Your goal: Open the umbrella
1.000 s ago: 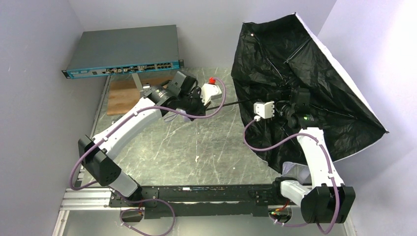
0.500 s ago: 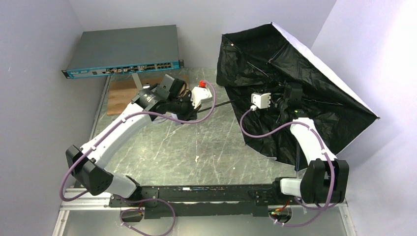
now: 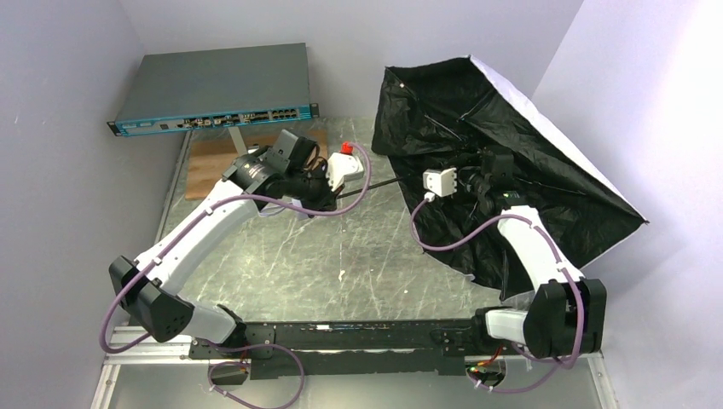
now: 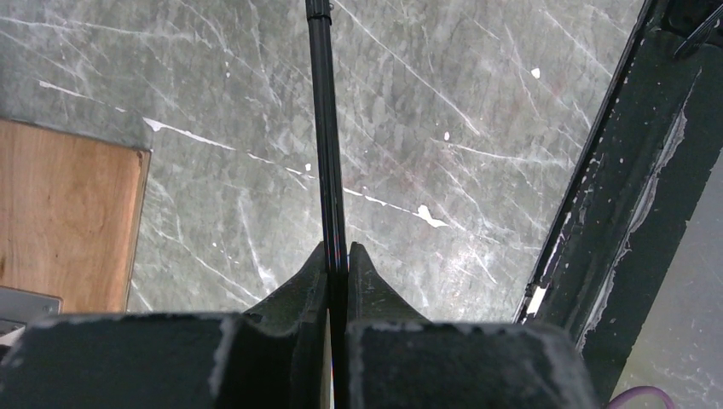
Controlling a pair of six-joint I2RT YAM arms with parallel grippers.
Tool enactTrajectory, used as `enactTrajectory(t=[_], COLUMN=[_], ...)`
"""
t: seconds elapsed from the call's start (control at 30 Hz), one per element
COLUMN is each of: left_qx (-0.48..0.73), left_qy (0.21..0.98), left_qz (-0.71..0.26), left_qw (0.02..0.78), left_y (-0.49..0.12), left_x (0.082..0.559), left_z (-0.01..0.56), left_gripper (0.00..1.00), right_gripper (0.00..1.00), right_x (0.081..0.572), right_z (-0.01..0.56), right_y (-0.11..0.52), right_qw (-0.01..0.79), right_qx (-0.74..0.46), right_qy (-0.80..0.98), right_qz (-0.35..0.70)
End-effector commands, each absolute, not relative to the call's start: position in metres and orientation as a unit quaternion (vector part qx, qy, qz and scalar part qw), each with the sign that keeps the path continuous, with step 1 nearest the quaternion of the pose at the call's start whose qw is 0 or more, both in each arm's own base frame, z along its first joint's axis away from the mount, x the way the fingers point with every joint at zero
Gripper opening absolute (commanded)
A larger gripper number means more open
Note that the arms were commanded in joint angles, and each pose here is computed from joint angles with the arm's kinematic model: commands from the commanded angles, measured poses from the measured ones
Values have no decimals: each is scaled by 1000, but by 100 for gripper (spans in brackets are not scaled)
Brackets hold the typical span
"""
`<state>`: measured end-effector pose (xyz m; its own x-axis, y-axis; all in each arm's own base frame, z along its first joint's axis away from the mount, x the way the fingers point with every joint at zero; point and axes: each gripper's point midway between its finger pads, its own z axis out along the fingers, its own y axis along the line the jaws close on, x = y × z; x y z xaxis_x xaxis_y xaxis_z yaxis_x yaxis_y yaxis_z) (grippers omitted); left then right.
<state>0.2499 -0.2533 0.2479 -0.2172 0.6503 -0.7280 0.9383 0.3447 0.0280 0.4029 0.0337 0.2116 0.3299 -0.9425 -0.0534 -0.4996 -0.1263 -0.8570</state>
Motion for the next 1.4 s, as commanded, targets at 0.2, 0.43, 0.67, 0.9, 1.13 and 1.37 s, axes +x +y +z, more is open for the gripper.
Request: enactTrajectory(t=[0.2,0.43,0.67,0.9,1.13,1.37], left_qx=[570,589,555,452,401,352], left_qy=[671,687,682,693,659,673], left_qz=[-269,-228,-269,-374,-365,-394], left_qw=[391,360,393,419,521,518], left_y=[-266,-237,-263,-318,-325,-325], left_x=[226,214,227,261,296,297], left_z=[291,256,286,338,389,386], left_gripper=[0,0,0,0,0,0], right_gripper=[26,7,18,81,89,89], right_x=[445,468,439,373,339,297], right_z=[225,275,294,229,245,324], right_y=[-4,-71,-6,67,81,120], right_qw=[390,391,458,429,485,592], right_qx=[-641,-559,-625,-703,-639,-332], right_qy=[531,556,508,529,584,720], right_qz=[-395,-475,-377,-202,-122,146])
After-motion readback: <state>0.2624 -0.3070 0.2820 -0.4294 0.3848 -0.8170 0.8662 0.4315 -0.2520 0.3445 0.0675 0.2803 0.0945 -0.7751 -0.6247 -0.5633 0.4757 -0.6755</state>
